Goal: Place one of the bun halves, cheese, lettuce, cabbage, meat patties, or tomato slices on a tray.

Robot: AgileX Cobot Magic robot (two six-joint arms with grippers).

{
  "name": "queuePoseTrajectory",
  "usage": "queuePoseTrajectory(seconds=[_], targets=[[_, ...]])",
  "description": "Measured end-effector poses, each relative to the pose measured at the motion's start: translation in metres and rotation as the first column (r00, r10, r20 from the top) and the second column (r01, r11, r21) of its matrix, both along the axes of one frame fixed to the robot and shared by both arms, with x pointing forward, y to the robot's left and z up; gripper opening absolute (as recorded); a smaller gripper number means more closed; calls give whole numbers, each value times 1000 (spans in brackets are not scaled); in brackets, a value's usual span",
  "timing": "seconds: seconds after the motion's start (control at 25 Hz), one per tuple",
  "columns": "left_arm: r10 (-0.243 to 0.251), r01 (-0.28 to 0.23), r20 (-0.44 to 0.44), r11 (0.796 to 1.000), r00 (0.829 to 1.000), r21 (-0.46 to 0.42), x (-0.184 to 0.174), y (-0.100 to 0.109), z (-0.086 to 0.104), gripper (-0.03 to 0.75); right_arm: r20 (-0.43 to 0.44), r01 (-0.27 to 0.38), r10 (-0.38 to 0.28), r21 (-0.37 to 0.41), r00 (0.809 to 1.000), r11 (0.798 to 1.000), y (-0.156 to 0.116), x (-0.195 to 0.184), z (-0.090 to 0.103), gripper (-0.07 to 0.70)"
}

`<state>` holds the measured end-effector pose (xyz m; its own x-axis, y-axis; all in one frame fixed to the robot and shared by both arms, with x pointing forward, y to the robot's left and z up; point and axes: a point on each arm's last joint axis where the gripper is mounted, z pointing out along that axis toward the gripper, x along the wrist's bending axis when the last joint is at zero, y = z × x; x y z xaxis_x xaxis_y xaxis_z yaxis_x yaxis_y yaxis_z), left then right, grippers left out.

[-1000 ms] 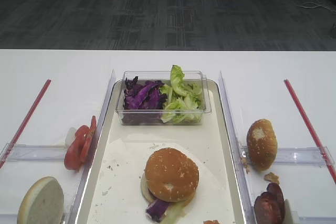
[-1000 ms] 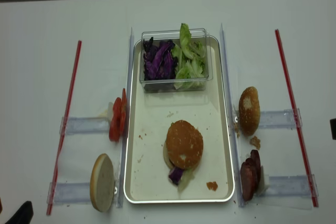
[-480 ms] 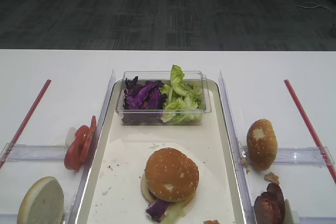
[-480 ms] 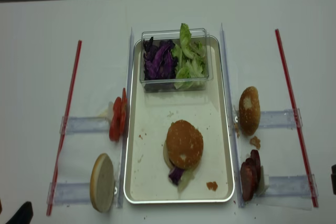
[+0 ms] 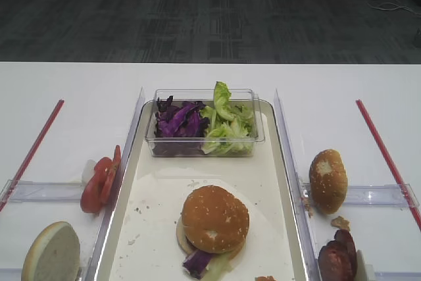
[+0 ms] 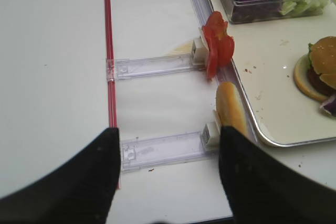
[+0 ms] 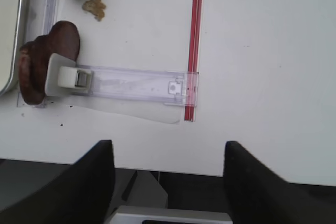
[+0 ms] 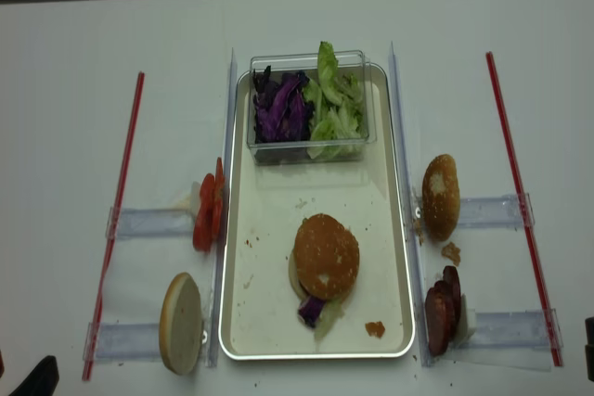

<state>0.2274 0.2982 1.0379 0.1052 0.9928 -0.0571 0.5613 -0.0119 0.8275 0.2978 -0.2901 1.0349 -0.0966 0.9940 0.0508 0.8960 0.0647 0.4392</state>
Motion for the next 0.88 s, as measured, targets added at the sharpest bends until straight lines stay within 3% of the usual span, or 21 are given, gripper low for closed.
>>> queuePoseTrajectory(seconds=[0.88], targets=[[1, -1, 0, 1000, 1000, 1, 0, 0, 0, 396, 39, 6, -7, 11, 999, 1000, 1, 4, -11, 469]])
